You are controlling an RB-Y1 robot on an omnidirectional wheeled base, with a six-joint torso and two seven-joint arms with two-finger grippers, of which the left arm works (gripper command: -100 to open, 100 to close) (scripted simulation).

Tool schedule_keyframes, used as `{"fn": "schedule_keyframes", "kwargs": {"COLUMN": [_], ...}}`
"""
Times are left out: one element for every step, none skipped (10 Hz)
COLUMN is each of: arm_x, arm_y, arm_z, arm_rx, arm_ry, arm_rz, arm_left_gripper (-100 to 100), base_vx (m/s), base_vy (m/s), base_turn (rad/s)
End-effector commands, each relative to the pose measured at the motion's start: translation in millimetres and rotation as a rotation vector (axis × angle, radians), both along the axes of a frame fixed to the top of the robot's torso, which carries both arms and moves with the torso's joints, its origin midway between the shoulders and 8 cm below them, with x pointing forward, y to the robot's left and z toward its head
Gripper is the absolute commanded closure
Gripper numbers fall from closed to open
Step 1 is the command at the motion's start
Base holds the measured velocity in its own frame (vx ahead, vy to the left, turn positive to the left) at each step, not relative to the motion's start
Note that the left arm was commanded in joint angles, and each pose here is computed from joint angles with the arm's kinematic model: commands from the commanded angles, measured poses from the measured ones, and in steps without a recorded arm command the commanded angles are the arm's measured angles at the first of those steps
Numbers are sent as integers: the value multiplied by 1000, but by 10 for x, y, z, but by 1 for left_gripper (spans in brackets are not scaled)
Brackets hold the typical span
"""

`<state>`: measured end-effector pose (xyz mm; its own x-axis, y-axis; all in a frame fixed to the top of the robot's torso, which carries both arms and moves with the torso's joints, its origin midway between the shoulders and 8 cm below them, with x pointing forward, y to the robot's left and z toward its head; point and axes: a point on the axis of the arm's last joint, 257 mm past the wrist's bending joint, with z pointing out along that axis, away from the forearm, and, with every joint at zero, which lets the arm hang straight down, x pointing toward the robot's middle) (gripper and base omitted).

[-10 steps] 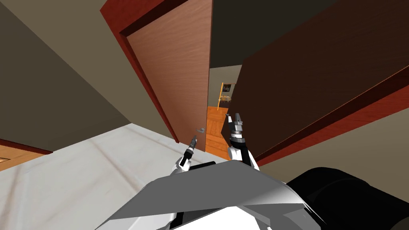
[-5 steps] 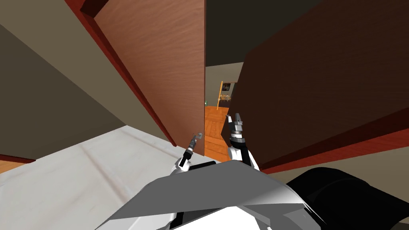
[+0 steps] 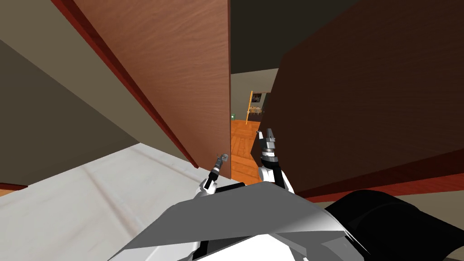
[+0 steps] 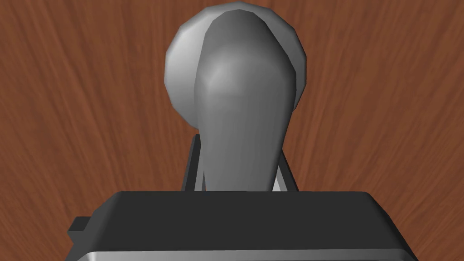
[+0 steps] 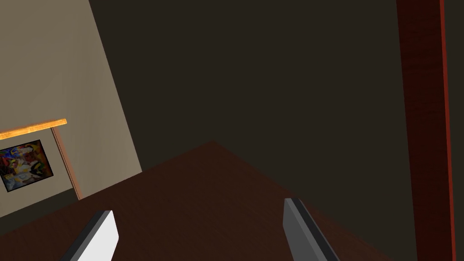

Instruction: Push the door open

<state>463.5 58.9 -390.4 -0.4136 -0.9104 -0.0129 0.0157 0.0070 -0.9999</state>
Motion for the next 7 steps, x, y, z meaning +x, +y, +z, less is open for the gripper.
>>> {"fn": "schedule_keyframes", "kwargs": {"arm_x": [-26,-26,-26,-26,34,42,62], "arm_y": [-2,-2,-2,-2,85,111,181], "arm_z": [-36,-36,-36,-36,-5,-6,-11], "arm_rx": [0,0,0,0,5,6,10], "arm_ry": [9,9,9,9,1,1,1], "arm_rz": [1,1,1,1,18,22,36], "arm_left_gripper": [100,100,100,100,100,100,100], "base_vx": [-13,0,0,0,86,127,144], "base_vy": [14,0,0,0,-52,-77,-115], "base_turn": [-21,0,0,0,18,31,41]}}
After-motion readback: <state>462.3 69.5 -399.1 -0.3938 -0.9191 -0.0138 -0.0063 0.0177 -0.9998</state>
